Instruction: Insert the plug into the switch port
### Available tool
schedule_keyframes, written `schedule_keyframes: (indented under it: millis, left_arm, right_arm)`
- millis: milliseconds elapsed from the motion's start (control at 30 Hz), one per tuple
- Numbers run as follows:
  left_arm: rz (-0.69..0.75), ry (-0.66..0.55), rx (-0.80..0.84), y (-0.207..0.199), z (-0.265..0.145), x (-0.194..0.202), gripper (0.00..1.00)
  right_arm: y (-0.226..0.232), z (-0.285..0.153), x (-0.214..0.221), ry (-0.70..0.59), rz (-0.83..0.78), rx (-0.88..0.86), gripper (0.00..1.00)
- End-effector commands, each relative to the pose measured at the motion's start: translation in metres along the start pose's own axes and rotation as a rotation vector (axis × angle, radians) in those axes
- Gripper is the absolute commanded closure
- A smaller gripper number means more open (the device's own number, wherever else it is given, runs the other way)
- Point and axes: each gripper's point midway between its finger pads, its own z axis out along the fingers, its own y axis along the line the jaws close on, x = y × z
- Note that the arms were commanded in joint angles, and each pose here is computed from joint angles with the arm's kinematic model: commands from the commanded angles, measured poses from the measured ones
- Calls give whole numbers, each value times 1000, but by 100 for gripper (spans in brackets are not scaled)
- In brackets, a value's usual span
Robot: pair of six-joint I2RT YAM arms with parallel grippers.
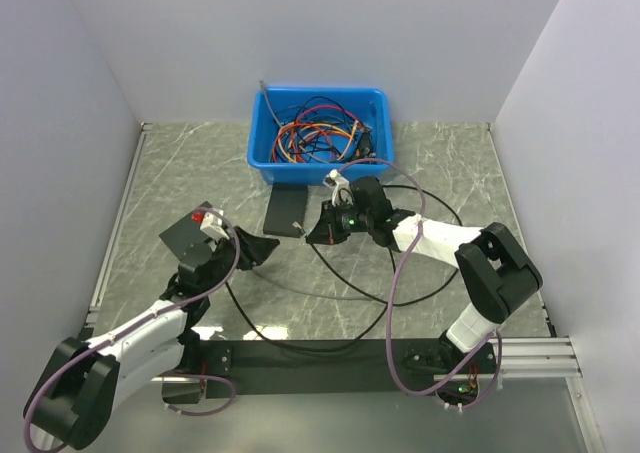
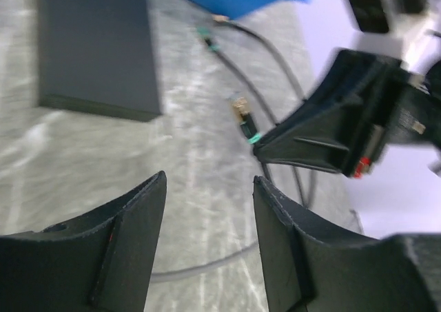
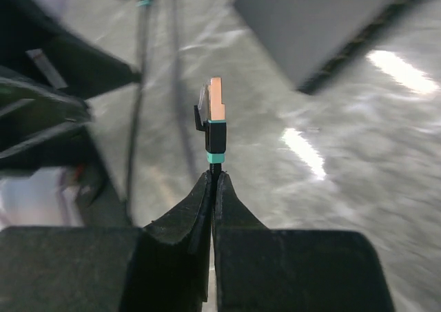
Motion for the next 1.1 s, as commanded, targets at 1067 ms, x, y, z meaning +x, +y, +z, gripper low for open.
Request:
schedule_keyframes:
  millis: [1067]
  left_arm:
    - [81,-283,317,-62,-36,-39,40]
  right_arm:
    - [106,-19,1,57,-47,-490,100]
